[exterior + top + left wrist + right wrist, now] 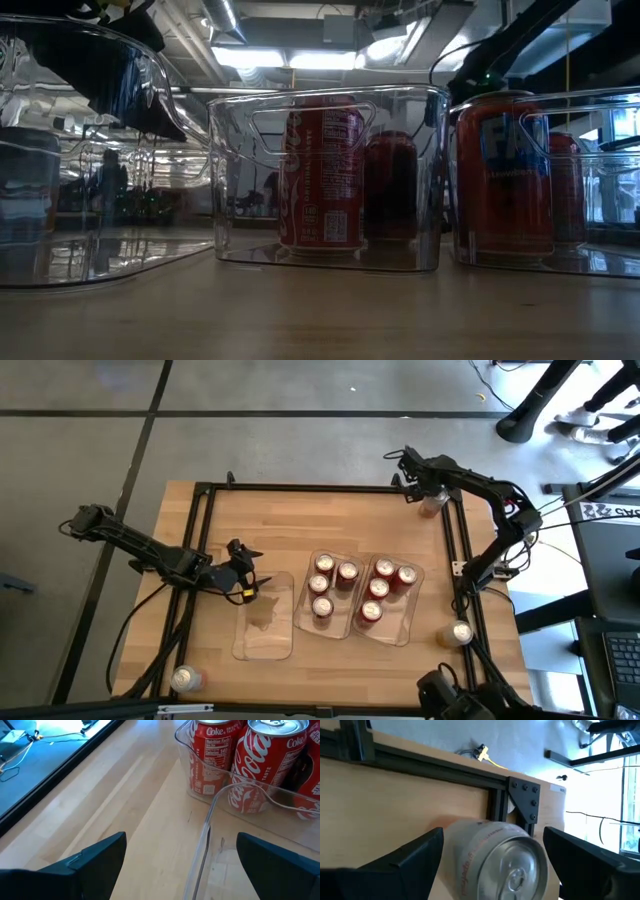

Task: Sort soda cans
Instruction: Put the top right orange white soda can into the left transparent bin

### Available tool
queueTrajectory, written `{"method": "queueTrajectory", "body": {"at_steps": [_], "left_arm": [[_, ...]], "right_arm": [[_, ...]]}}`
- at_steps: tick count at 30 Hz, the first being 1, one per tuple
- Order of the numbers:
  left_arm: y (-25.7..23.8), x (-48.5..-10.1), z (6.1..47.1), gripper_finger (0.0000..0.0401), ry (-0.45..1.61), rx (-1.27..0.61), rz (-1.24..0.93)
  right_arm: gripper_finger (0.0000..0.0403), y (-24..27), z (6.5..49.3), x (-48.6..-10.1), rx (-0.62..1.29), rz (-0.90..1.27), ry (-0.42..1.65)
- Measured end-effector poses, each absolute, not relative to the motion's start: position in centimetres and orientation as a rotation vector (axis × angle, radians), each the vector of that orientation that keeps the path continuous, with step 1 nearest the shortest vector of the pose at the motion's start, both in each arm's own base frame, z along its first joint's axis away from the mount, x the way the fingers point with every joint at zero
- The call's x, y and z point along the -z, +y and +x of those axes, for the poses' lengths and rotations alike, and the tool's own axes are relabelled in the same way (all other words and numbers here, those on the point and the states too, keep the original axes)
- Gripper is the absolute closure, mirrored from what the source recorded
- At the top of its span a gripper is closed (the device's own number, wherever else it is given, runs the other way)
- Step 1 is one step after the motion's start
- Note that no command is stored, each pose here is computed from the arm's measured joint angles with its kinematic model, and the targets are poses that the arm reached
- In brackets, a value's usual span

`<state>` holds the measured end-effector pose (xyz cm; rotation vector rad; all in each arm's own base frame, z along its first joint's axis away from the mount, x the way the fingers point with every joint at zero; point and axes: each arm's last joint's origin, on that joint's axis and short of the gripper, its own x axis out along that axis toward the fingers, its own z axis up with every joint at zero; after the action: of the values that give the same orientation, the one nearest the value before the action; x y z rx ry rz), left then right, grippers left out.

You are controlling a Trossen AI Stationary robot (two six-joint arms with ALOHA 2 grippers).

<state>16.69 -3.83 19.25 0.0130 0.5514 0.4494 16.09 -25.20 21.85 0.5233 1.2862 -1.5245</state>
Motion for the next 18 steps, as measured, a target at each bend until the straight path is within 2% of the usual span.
{"method": "queueTrajectory", "body": {"at_steps": [18], "left_arm": [[-3.8,-18.5,16.5,0.0036,0.560,-0.452,0.016]], "right_arm": [[0.0061,-23.8,15.6,-21.4,1.365,0.652,1.480]]}}
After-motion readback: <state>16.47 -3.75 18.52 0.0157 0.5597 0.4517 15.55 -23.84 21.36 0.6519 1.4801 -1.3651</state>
